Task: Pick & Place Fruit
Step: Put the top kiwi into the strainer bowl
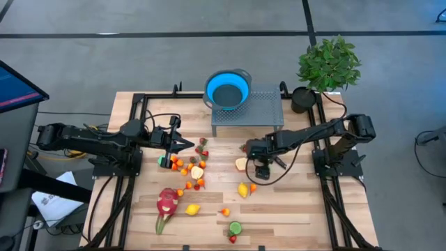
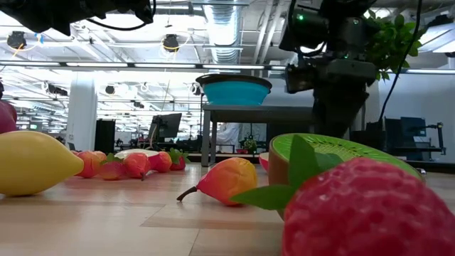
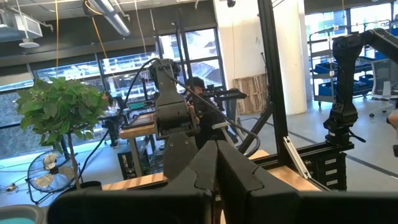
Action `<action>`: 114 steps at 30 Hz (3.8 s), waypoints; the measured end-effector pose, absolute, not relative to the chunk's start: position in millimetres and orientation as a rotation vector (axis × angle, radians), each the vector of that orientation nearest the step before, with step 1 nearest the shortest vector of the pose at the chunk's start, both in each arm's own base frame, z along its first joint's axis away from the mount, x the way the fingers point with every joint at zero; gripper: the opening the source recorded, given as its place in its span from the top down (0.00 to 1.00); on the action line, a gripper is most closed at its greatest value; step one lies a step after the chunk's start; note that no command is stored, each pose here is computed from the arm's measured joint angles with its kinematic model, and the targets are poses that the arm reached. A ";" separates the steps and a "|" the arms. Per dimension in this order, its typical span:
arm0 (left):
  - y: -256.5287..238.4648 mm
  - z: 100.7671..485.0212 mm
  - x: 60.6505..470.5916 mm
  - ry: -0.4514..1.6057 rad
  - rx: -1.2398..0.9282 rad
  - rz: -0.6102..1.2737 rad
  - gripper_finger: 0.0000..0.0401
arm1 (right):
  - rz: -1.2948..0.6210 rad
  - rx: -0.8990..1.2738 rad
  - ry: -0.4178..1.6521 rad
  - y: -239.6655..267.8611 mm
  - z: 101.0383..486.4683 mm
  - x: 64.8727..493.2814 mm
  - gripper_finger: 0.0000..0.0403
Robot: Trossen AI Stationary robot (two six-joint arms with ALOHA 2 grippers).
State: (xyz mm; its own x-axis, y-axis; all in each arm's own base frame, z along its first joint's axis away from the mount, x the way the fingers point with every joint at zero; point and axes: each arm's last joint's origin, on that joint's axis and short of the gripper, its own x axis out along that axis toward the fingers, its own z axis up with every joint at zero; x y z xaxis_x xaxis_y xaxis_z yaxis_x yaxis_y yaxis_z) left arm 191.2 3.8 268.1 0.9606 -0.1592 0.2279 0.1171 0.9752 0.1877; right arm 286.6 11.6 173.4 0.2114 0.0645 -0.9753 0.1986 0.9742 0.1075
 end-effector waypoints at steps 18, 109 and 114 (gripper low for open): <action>3.8 268.1 191.2 -0.244 0.174 -0.141 0.99 | -0.106 0.230 1.399 12.6 178.9 285.0 0.29; 3.9 266.6 191.5 -0.227 0.150 -0.144 0.99 | -0.082 0.110 1.440 23.1 135.4 257.5 0.29; 3.9 266.7 191.5 -0.227 0.150 -0.144 0.99 | -0.095 0.126 1.436 23.1 135.4 257.8 0.29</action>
State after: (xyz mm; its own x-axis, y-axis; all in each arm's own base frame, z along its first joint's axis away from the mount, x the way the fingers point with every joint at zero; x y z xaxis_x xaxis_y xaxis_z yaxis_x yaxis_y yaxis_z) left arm 191.5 3.9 266.7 0.9640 -0.1590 0.2131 0.1252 0.9785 0.1640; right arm 257.8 23.1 135.4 0.1321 0.0106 -0.9912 0.1412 0.9895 0.0294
